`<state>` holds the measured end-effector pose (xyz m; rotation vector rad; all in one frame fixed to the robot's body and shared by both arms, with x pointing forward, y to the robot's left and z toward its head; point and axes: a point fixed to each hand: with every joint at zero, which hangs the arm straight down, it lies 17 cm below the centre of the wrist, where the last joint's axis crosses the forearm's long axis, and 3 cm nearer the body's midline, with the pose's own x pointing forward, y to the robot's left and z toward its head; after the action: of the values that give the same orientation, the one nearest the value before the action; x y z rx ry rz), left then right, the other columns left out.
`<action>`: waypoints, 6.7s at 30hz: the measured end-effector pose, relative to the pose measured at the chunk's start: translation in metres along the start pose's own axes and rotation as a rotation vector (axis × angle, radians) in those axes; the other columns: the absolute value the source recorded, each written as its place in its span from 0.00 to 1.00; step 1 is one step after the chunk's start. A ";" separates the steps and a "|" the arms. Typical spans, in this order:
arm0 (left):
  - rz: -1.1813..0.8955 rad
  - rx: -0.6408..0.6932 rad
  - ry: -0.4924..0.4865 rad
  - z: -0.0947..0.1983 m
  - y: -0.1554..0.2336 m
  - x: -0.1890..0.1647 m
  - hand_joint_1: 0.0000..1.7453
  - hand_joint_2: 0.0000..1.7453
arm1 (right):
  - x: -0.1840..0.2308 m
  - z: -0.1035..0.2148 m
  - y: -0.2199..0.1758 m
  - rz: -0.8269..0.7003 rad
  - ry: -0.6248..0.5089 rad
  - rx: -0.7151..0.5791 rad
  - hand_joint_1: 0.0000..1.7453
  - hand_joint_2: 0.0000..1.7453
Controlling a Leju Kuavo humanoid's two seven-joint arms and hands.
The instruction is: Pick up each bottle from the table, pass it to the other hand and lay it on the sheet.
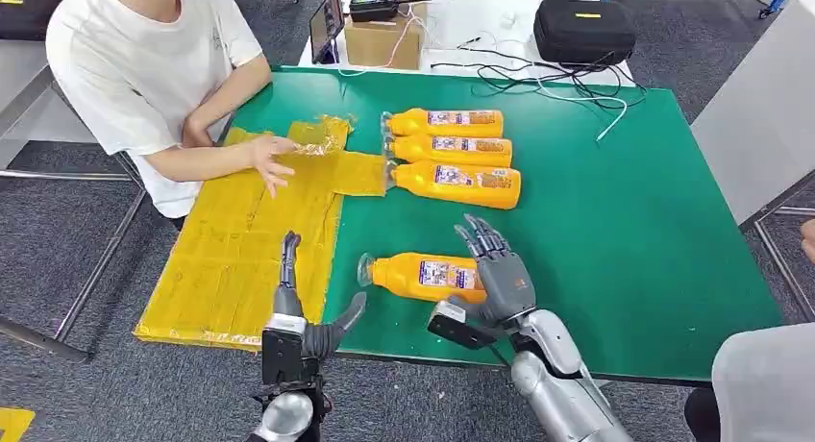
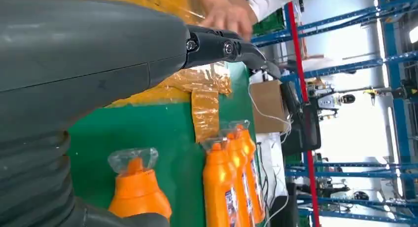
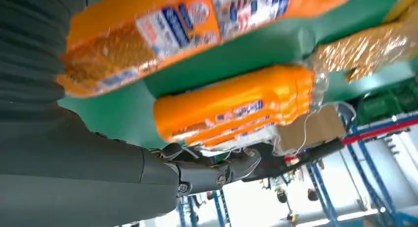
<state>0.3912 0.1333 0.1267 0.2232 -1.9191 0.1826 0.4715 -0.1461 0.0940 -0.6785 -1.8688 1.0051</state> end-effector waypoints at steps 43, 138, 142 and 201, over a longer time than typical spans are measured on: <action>-0.026 0.021 0.044 0.014 0.015 -0.016 0.00 1.00 | -0.083 0.060 0.018 -0.020 0.283 0.141 0.00 1.00; 0.681 -0.239 0.241 0.026 -0.054 0.025 0.00 1.00 | 0.131 0.037 0.008 -0.690 -0.125 -0.141 1.00 1.00; 0.736 -0.237 0.240 0.024 -0.051 0.029 0.00 1.00 | 0.144 0.039 0.018 -0.713 -0.145 -0.101 1.00 1.00; 0.282 -0.007 -0.091 -0.001 0.037 0.060 1.00 1.00 | 0.112 0.069 0.069 -0.606 -0.052 0.020 0.00 0.00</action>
<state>0.3627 0.1658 0.1828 -0.0463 -2.0360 0.3590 0.3626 -0.0488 0.0656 -0.0516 -1.9312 0.6441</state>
